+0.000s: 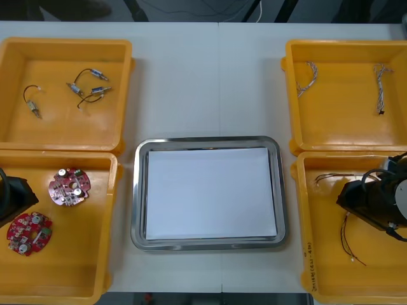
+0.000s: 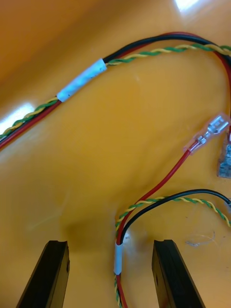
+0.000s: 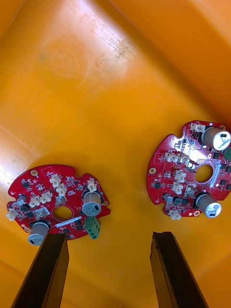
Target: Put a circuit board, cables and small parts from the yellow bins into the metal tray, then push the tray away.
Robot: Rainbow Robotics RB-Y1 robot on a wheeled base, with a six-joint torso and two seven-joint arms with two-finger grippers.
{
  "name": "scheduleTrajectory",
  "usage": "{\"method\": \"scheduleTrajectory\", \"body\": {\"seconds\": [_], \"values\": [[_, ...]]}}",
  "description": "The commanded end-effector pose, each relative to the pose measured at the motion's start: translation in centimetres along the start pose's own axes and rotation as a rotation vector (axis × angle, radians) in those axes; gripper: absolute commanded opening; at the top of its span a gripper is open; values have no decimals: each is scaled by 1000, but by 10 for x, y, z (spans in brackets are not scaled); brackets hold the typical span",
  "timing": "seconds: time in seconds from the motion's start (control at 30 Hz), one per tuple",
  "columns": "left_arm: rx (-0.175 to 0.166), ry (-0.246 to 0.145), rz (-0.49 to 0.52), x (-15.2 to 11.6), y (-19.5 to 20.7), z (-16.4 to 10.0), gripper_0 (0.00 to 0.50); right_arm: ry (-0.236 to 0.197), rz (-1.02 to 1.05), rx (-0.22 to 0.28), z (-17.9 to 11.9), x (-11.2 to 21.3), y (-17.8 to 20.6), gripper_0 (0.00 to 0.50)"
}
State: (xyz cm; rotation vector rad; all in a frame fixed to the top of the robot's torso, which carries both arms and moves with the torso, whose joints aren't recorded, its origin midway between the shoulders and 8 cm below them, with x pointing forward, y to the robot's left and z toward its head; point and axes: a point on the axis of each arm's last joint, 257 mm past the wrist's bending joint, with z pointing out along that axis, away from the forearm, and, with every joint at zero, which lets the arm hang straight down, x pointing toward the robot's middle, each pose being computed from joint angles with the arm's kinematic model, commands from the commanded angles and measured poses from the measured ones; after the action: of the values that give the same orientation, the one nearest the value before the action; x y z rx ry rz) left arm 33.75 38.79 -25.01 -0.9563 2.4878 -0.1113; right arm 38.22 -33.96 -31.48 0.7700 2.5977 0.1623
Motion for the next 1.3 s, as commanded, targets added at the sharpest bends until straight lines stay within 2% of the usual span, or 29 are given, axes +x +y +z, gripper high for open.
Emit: {"method": "scheduleTrajectory", "body": {"seconds": [0.03,0.3,0.67,0.7,0.73,0.77,0.87,1.07,1.13,1.3], "values": [[15,-6,-36,9,-17,3,500,26,-63,11,8,17,-4,500],[-9,2,-54,19,-16,19,500,23,-51,-3,20,18,-5,500],[-2,8,-95,29,-18,44,500,22,-51,-5,22,19,-4,496],[-1,7,-100,30,-17,46,500,22,-53,-4,21,18,-5,384],[4,7,-104,32,-17,48,500,19,-52,-3,21,18,-6,343],[5,8,-106,33,-17,48,500,18,-53,-2,21,17,-6,332],[6,11,-106,38,-13,51,500,15,-63,-9,19,17,-3,218],[-15,14,-101,43,-2,54,500,11,-80,-15,18,16,-1,39],[-24,14,-98,44,2,55,500,14,-83,-15,18,17,-1,0],[-40,7,-92,45,9,56,500,12,-85,-15,17,16,0,0]]}}
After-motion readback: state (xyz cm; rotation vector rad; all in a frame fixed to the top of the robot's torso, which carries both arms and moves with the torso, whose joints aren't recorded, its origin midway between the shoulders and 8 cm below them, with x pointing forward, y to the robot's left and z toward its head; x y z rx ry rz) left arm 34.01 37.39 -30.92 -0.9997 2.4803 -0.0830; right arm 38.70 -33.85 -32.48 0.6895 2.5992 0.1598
